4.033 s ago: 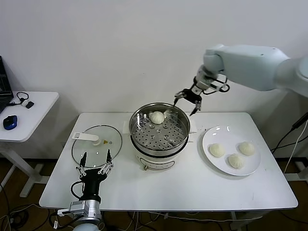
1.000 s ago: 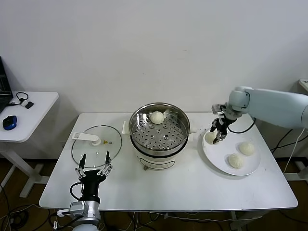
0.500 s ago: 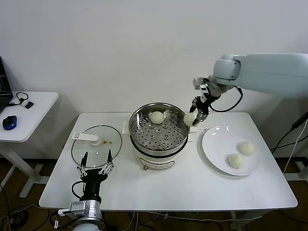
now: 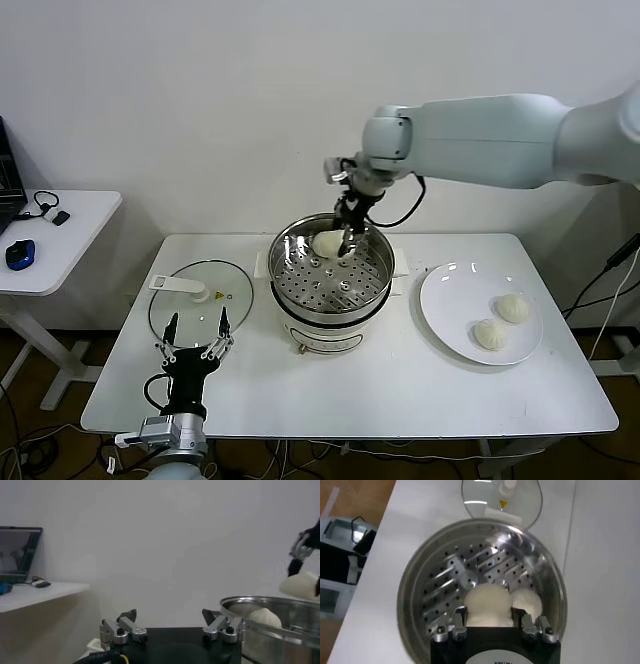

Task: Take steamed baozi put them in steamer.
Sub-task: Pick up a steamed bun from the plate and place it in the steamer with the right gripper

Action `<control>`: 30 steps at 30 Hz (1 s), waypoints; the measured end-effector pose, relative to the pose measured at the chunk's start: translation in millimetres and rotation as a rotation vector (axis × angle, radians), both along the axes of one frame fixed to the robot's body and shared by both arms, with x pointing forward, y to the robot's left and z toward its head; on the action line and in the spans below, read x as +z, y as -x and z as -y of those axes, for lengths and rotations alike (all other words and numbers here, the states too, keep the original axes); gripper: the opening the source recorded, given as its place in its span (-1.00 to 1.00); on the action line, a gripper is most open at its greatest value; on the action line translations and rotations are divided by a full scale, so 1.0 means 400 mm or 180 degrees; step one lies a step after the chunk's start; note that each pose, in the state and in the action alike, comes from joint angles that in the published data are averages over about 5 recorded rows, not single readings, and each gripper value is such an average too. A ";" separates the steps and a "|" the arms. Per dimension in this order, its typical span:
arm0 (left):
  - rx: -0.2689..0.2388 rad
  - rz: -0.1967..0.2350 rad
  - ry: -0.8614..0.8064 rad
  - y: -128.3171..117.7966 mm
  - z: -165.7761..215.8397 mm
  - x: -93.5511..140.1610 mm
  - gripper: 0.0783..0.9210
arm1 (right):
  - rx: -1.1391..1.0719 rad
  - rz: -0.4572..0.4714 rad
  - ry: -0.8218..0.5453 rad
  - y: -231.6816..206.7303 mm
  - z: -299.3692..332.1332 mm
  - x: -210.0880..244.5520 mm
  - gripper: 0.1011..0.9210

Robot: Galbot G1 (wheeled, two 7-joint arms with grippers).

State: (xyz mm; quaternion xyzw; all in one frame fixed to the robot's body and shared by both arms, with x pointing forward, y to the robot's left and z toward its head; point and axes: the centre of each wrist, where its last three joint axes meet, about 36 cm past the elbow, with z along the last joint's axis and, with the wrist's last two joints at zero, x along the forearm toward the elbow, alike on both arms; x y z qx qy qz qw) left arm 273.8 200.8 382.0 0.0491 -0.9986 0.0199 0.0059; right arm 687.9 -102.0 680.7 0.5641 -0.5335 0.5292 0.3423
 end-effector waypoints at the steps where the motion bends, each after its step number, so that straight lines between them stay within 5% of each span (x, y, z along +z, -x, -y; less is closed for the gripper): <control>1: 0.0004 0.0000 -0.0002 0.001 -0.001 0.000 0.77 | 0.0016 -0.0010 -0.0001 -0.003 -0.016 -0.012 0.20; 22: 0.0054 0.0016 -0.0014 -0.001 -0.007 0.001 0.77 | 0.0095 -0.0104 0.0008 -0.056 -0.164 -0.206 0.21; 30: 0.0064 0.0021 -0.0015 -0.001 -0.007 0.002 0.77 | 0.0074 -0.0074 -0.0006 -0.066 -0.162 -0.214 0.63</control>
